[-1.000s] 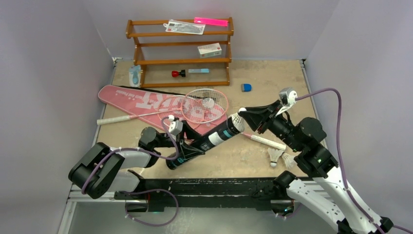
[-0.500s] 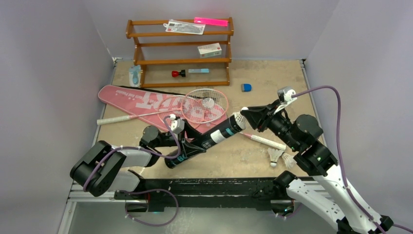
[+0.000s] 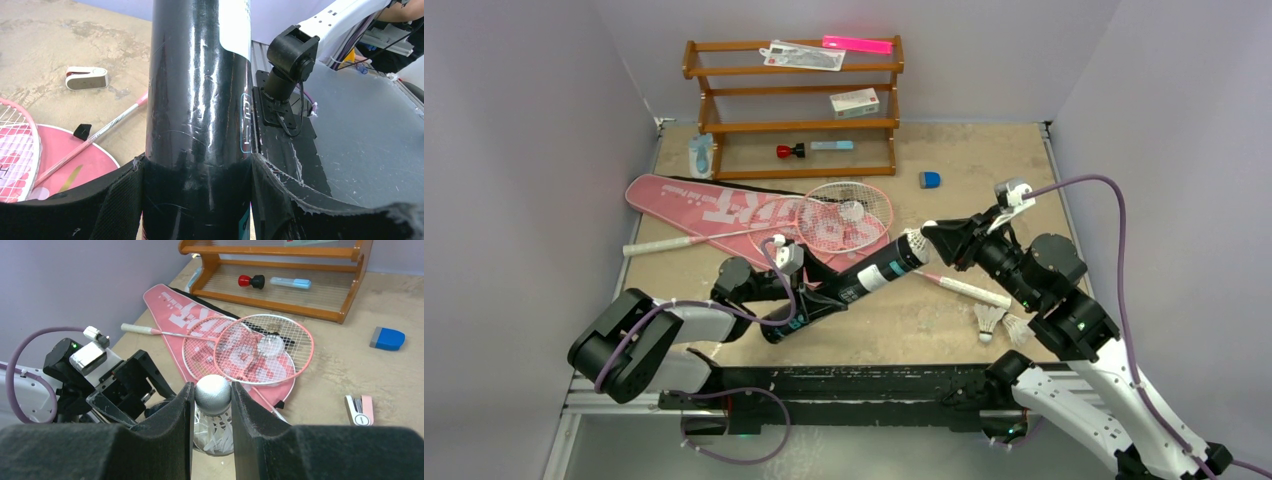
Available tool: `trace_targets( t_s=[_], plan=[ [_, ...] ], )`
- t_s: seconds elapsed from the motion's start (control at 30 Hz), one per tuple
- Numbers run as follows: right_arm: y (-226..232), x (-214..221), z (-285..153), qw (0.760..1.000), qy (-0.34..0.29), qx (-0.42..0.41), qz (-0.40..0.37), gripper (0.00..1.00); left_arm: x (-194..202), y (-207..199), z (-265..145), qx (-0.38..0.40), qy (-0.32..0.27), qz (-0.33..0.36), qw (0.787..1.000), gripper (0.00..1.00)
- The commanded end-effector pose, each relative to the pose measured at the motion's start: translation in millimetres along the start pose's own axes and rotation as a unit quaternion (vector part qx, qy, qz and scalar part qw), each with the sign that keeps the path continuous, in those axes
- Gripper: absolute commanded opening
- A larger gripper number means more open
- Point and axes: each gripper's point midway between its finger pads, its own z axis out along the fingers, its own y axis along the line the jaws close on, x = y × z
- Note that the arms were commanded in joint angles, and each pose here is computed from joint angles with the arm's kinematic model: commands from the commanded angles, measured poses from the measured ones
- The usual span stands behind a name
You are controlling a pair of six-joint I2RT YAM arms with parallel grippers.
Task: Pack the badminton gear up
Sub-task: Place the shuttlecock at the shuttle tube.
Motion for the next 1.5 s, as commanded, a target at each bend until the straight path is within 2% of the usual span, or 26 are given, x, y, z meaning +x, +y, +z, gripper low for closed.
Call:
trace_targets(
  t_s=[0.0,0.17,0.6,0.77,1.13,1.37,1.47],
  plan=[
    [12,-14,-3,1.0,-0.004,-0.015,0.024,0.0,-11,12,2,-0.023,-0.017,0.025,0.999,0.48],
    [17,0,1,0.997,0.025,-0.023,0.063,0.0,-16,4,1,-0.009,-0.029,0.038,0.999,0.48],
    [18,10,-1,0.992,0.046,-0.014,0.114,0.0,-19,-2,-1,0.002,-0.036,0.055,0.998,0.48],
    [23,15,-3,0.989,0.074,-0.018,0.128,0.0,-20,-9,-2,0.019,-0.038,0.077,0.996,0.48],
    [16,12,-21,0.989,0.089,0.015,0.119,0.0,-24,-20,-7,0.038,-0.041,0.136,0.989,0.48],
    [13,23,-28,0.987,0.11,0.021,0.112,0.0,-30,-24,-9,0.039,-0.048,0.148,0.987,0.48],
    [12,23,-30,0.988,0.098,0.018,0.117,0.0,-32,-23,-9,0.033,-0.051,0.146,0.987,0.48]
  ],
)
